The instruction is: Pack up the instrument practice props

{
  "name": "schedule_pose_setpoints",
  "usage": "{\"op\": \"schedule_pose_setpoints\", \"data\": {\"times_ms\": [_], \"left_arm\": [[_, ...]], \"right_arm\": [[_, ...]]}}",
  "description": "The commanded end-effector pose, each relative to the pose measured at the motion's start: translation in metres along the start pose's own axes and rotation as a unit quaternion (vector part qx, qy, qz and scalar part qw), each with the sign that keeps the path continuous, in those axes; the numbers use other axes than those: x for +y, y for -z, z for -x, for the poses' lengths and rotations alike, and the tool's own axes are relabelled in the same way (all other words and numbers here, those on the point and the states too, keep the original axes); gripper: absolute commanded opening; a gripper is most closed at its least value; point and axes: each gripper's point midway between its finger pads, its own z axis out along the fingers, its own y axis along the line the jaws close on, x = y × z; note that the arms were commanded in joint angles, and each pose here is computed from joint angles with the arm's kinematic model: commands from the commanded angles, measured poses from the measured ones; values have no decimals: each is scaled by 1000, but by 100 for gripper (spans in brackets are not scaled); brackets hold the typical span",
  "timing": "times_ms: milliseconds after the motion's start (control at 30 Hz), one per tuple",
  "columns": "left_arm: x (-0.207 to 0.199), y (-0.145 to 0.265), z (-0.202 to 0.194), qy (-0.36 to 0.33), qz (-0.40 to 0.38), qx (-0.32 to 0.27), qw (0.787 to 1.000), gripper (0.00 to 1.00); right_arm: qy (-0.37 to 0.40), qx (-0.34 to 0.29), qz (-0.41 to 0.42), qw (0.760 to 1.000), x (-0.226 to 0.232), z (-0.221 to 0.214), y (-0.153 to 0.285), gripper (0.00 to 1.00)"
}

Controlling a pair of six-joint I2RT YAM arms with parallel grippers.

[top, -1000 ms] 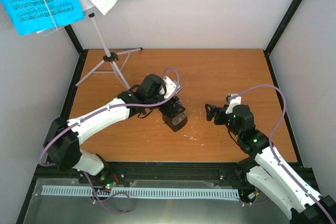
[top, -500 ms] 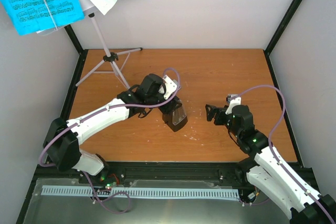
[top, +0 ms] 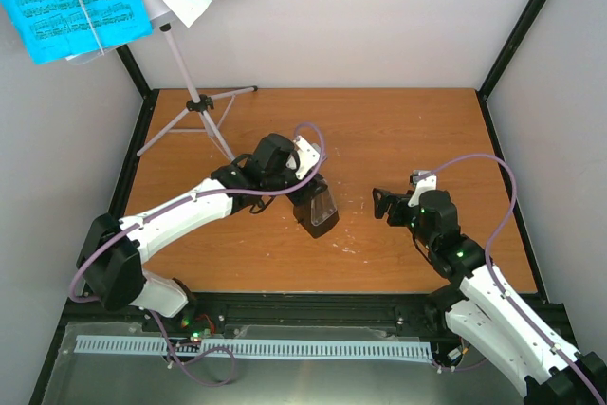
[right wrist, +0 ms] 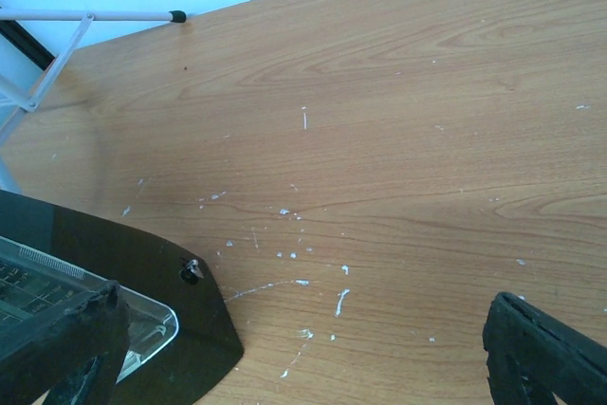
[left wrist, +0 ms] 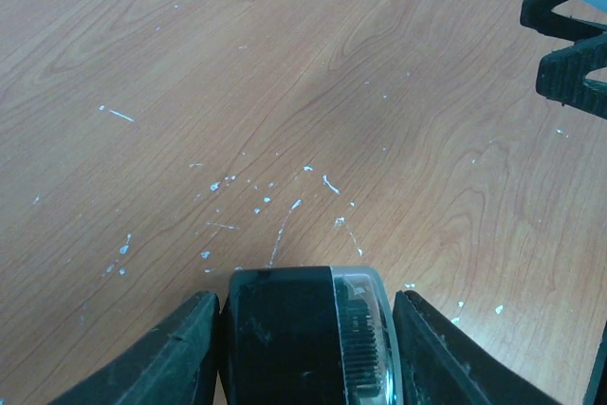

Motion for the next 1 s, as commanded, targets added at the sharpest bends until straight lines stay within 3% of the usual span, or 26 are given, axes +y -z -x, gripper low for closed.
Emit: {"op": "schedule_pose_setpoints", "data": {"times_ms": [0,133,233,533,700,833,967], "left_arm": [[-6,7,9,-7,-4,-18,1000,48],[0,8,10,7,14,-19,1000,47],[18,6,4,30,87,-9,996,46],[34,7,1,185,159,-14,970,46],[14,-3,1,234,98,-21,967,68],[7,1,3,210,75,-39,974,88],[9,17,3,189,79,-60,977,99]], "right_arm": [[-9,-6,-15,1000,-7,0,2,100],[-7,-8,-12,1000,-6,1,2,100],[-9,-12,-19,1000,-9,1,3,100],[-14,-8,-24,1000,-12,-3,1,100],[-33,-7,-55,998,-24,-6,0,100],[-35,-6,-53,998,-22,-5,1,100],[-47,2,-38,998,-17,-8,0,100]]}}
